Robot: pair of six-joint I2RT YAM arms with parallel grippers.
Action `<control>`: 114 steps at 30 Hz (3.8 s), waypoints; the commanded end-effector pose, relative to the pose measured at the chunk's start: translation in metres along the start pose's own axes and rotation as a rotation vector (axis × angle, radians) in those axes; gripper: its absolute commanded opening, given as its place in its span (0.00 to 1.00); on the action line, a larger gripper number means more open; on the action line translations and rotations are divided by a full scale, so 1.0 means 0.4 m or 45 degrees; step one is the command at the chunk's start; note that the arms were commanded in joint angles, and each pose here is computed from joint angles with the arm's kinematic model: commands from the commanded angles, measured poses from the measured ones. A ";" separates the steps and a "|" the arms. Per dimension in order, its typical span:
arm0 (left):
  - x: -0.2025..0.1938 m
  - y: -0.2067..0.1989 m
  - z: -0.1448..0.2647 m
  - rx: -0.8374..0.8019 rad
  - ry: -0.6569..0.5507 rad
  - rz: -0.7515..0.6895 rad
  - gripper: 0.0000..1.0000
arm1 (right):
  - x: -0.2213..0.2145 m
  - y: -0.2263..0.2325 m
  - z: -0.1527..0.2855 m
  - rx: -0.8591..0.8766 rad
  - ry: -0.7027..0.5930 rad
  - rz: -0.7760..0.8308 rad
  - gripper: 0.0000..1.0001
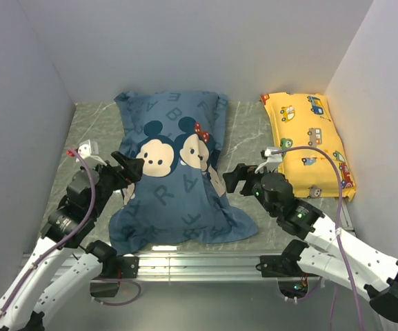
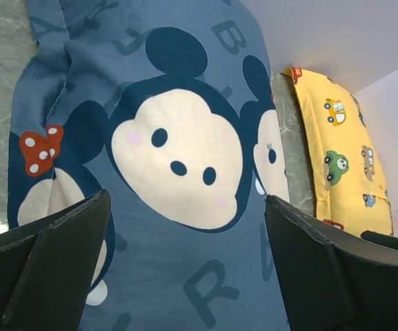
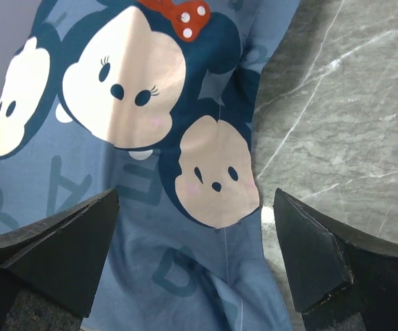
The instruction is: Remove the pillowcase from the pillow
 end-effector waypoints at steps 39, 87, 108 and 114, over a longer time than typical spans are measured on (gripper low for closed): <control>-0.202 -0.010 -0.337 0.226 0.395 0.009 0.01 | 0.241 0.321 -0.209 0.550 0.118 -0.175 0.00; -0.013 0.029 -0.066 0.299 0.176 -0.060 0.98 | 0.235 0.196 -0.556 -0.033 0.112 -0.020 0.74; -0.016 -0.084 -0.094 -0.074 0.310 -0.022 0.91 | 0.131 0.034 -0.627 -0.145 0.263 -0.084 0.00; -0.104 -0.085 -0.159 -0.072 0.469 -0.048 0.49 | 0.129 0.044 -0.514 -0.087 0.220 -0.138 0.00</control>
Point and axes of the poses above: each gripper's point midway between its finger pads, its own z axis back along the fingers, its own y axis along the line the jaws close on, x = y × z, the point moved 8 cm from there along z, back along the fingers, and after that the axes turned 8 degrees about -z, right-handed, at the moved point
